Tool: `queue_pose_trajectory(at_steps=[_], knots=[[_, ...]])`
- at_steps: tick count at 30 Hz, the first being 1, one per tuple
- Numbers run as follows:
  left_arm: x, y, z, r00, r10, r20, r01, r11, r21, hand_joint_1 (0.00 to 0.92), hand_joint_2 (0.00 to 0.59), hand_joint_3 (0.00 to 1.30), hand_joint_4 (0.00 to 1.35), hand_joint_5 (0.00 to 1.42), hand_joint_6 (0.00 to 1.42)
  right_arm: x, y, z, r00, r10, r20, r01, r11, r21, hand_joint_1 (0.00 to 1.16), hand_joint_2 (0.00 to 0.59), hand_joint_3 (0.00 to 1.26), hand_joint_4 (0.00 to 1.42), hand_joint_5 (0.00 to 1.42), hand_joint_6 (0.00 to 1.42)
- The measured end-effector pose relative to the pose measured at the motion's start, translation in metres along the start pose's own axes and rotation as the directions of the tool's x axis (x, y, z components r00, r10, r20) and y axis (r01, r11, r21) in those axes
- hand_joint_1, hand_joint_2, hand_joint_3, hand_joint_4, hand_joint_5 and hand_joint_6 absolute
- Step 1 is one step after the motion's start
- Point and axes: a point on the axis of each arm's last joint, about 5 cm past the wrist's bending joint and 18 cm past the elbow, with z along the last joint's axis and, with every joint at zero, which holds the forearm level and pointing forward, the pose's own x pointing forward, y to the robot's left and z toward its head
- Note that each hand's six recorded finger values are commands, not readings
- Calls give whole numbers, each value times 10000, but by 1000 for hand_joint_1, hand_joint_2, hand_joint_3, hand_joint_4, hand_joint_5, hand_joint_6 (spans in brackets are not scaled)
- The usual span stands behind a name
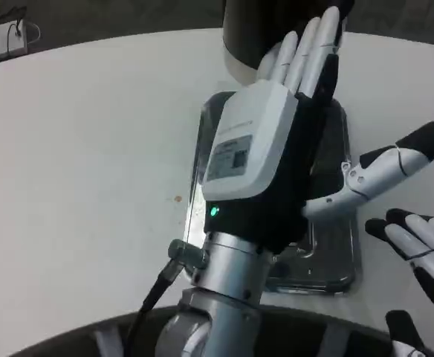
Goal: Grasp the cup under the faucet to collect the drink, then remove the cup.
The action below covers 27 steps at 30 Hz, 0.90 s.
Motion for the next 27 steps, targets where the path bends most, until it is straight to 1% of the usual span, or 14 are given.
queue_pose_trajectory(at_steps=[3, 4, 5, 6, 8, 11, 12, 14, 18, 19, 22, 24, 26, 27], knots=[[18, 29, 18, 9996, -269, 18, 269, 9995, 159, 0, 127, 0, 0, 0, 0, 7, 3, -1, 10000, -21, -13, 21, 10000, 51, 160, 564, 155, 119, 170, 276], [21, 40, 24, 9994, -360, 11, 359, 9991, 226, 0, 126, 1, 0, 0, 0, 9, 4, 1, 10000, -6, -14, 6, 10000, 89, 169, 551, 155, 119, 173, 279], [27, 52, 29, 9989, -465, 14, 464, 9979, 441, 0, 125, 2, 0, 0, 0, 11, 7, 1, 10000, 32, -33, -32, 9999, 136, 172, 548, 155, 119, 173, 280], [33, 64, 34, 9985, -542, 1, 542, 9971, 534, 0, 124, 2, 0, 0, 0, 13, 9, 2, 9999, 72, -92, -70, 9996, 257, 183, 531, 148, 119, 173, 281], [44, 88, 46, 9973, -740, -7, 739, 9951, 660, 0, 123, 6, 0, 0, 0, 17, 15, 0, 9995, 174, -270, -157, 9981, 598, 189, 526, 146, 119, 173, 282], [66, 137, 71, 9935, -1135, -36, 1132, 9879, 1056, 0, 123, 10, 0, 3, 0, 28, 36, -16, 9970, 447, -628, -372, 9926, 1154, 208, 507, 146, 119, 169, 285], [77, 150, 77, 9919, -1266, -32, 1261, 9854, 1147, 0, 119, 13, 0, 14, 0, 36, 43, -21, 9963, 501, -699, -408, 9908, 1289, 210, 507, 146, 119, 169, 285], [97, 171, 88, 9885, -1510, -36, 1499, 9781, 1442, 0, 117, 14, 0, 18, 0, 51, 51, -30, 9956, 555, -756, -448, 9895, 1373, 216, 497, 146, 119, 170, 285], [140, 204, 109, 9818, -1898, 8, 1870, 9682, 1661, 0, 116, 15, 0, 20, 0, 80, 68, -44, 9947, 610, -826, -484, 9880, 1464, 234, 484, 145, 119, 170, 292], [151, 211, 112, 9805, -1968, 8, 1938, 9664, 1691, 0, 116, 15, 0, 21, 0, 88, 74, -45, 9944, 643, -835, -512, 9873, 1504, 236, 482, 143, 119, 170, 292], [166, 222, 116, 9777, -2099, 21, 2062, 9626, 1756, 0, 115, 15, 0, 23, 0, 109, 83, -45, 9944, 631, -846, -480, 9842, 1704, 258, 438, 121, 119, 184, 292], [176, 229, 118, 9778, -2093, 37, 2053, 9622, 1789, 0, 115, 15, 0, 24, 0, 128, 93, -47, 9942, 608, -883, -431, 9808, 1903, 269, 419, 108, 119, 184, 288], [183, 233, 121, 9780, -2088, 55, 2044, 9621, 1806, 0, 115, 15, 0, 24, 0, 150, 108, -51, 9934, 643, -948, -433, 9768, 2095, 282, 393, 89, 119, 176, 286], [186, 234, 123, 9780, -2084, 65, 2038, 9620, 1815, 0, 115, 15, 0, 25, 0, 164, 117, -56, 9927, 664, -1012, -414, 9719, 2315, 286, 380, 86, 119, 171, 286]])
